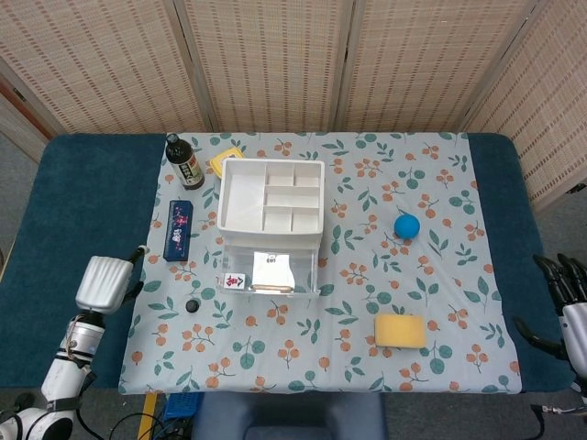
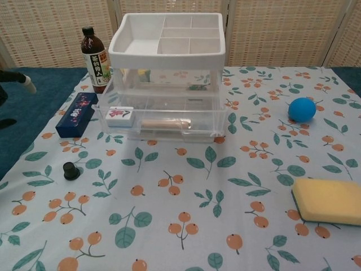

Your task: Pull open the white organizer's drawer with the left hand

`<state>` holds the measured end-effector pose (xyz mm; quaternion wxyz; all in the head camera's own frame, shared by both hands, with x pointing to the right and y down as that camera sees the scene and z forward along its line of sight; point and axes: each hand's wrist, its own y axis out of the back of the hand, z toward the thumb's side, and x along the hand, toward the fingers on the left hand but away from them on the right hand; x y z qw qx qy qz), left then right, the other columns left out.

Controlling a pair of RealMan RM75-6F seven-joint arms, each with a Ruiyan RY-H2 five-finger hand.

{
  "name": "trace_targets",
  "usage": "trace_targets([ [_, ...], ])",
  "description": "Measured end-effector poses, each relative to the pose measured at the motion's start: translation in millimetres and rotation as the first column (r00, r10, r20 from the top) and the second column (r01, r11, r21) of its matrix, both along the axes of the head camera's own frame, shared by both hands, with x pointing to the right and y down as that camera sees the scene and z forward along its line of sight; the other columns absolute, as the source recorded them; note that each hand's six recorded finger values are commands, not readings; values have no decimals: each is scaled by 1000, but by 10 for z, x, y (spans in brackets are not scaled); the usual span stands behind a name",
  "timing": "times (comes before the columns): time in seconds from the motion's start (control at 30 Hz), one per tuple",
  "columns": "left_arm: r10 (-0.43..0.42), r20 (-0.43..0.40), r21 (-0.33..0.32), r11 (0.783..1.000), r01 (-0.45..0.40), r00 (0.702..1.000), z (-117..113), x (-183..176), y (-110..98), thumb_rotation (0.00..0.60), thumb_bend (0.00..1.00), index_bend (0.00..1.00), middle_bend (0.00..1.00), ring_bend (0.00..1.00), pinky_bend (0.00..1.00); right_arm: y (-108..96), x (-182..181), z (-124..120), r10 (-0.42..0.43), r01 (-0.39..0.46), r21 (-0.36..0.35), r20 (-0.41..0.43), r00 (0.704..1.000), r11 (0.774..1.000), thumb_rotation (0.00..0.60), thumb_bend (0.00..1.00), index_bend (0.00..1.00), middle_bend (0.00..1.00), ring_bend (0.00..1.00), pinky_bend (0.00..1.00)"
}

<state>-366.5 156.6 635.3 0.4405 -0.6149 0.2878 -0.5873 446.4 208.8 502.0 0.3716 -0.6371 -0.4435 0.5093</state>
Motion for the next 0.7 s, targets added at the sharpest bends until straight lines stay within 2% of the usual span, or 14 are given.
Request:
trace_targets([
  [0.13, -142, 4, 19, 990, 142, 990, -198, -247, 75, 600, 281, 273, 694, 652, 884, -1, 16, 81, 1, -1, -36, 12, 1000, 999, 600, 269, 0, 114, 0, 5],
  [0.23, -204, 14, 34, 979, 203, 979, -333, -406, 164, 600, 280, 271, 672, 600, 817, 19, 12, 150, -4, 5, -69, 17, 1000, 998, 600, 270, 0, 127, 0, 5],
  [0.4, -237, 25, 53, 970, 235, 971, -471, -535, 353, 600, 280, 281, 655, 571, 806, 70, -50, 298, -29, 34, -124, 39, 999, 992, 600, 270, 0, 132, 0, 5],
  [0.7, -231, 1, 125, 965, 229, 973, -705, -590, 602, 600, 277, 301, 643, 567, 779, 118, -152, 427, -51, 60, -133, 71, 996, 989, 600, 270, 0, 138, 5, 5],
])
